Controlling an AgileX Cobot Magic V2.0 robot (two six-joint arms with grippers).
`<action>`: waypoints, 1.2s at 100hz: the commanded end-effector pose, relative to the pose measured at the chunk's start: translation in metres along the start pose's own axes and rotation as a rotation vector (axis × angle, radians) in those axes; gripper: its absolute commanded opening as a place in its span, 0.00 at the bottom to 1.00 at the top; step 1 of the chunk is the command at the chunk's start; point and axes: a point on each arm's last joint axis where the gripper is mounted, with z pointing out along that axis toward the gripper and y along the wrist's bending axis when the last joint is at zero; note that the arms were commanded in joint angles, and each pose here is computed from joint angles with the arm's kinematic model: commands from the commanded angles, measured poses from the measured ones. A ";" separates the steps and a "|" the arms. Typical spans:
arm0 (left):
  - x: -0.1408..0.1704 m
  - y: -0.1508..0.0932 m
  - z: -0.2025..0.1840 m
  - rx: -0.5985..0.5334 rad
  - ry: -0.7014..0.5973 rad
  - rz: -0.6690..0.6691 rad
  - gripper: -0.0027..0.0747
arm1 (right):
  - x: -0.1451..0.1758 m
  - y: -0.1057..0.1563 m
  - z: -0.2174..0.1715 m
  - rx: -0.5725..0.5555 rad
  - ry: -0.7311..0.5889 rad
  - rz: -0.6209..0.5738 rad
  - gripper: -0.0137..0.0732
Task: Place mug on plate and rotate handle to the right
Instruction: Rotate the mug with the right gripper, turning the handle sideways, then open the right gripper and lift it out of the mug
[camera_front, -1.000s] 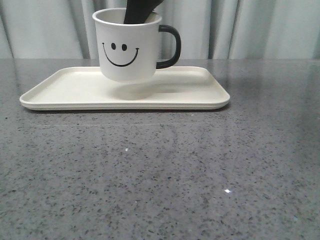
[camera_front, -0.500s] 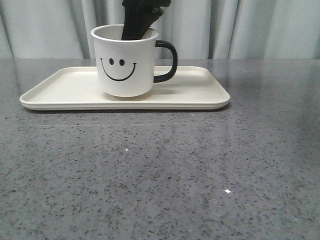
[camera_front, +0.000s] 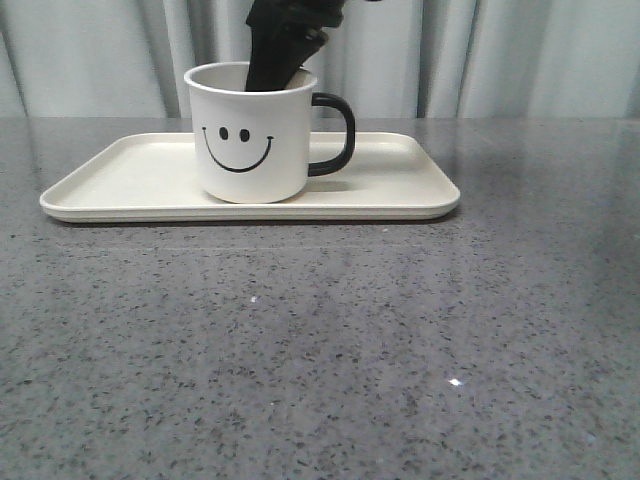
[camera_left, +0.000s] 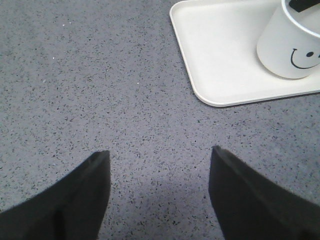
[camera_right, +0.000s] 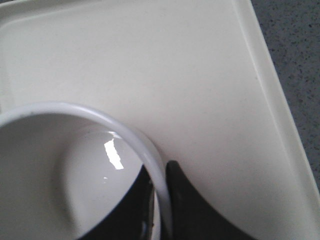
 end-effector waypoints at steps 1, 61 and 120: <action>-0.012 -0.002 -0.005 0.025 -0.091 0.000 0.59 | -0.006 0.011 -0.035 -0.031 -0.008 -0.032 0.08; -0.012 -0.002 -0.005 0.025 -0.091 0.000 0.59 | -0.009 0.009 -0.037 -0.001 -0.040 -0.014 0.57; -0.012 -0.002 -0.005 0.025 -0.091 0.000 0.59 | -0.026 0.015 -0.112 0.166 -0.206 0.062 0.60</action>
